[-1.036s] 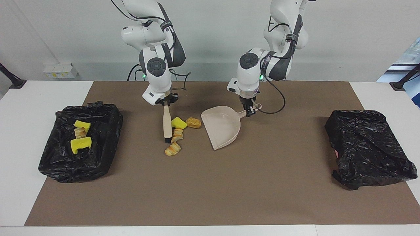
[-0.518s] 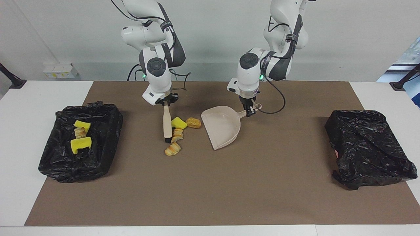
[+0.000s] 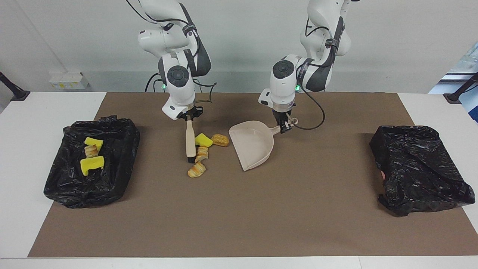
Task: Sweep and dump trash in bin
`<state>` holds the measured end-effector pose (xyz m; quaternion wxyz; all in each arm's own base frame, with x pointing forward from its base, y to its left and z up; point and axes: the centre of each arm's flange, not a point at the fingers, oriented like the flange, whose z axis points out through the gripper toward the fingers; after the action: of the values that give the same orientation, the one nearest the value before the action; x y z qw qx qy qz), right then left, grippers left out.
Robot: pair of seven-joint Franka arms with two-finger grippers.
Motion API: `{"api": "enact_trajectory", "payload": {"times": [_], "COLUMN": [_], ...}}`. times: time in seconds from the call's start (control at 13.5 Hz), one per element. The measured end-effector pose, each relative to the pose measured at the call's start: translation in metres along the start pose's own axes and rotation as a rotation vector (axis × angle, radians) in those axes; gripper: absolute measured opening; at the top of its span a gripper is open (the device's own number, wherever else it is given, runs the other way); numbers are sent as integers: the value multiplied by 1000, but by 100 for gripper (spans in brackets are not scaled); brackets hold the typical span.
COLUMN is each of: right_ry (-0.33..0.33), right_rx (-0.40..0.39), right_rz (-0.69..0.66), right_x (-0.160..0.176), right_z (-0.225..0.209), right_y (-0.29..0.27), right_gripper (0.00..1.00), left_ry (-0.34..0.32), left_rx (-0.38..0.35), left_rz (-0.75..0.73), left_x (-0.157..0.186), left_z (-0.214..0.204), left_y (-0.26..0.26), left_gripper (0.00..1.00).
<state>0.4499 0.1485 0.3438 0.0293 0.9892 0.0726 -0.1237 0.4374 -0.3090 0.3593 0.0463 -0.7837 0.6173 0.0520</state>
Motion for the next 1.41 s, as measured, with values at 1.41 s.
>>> {"api": "enact_trajectory", "payload": {"times": [1.41], "right_ry": [-16], "right_rx": [207], "right_rz": [29], "right_x": [46], "right_z": [-39], "right_y": [-140], "right_gripper": [26], "left_ry": [-3], "left_rx": [-3], "left_rz": [-11], "left_x": [-3], "left_z": [2], "left_y": [0], "left_gripper": [32]}}
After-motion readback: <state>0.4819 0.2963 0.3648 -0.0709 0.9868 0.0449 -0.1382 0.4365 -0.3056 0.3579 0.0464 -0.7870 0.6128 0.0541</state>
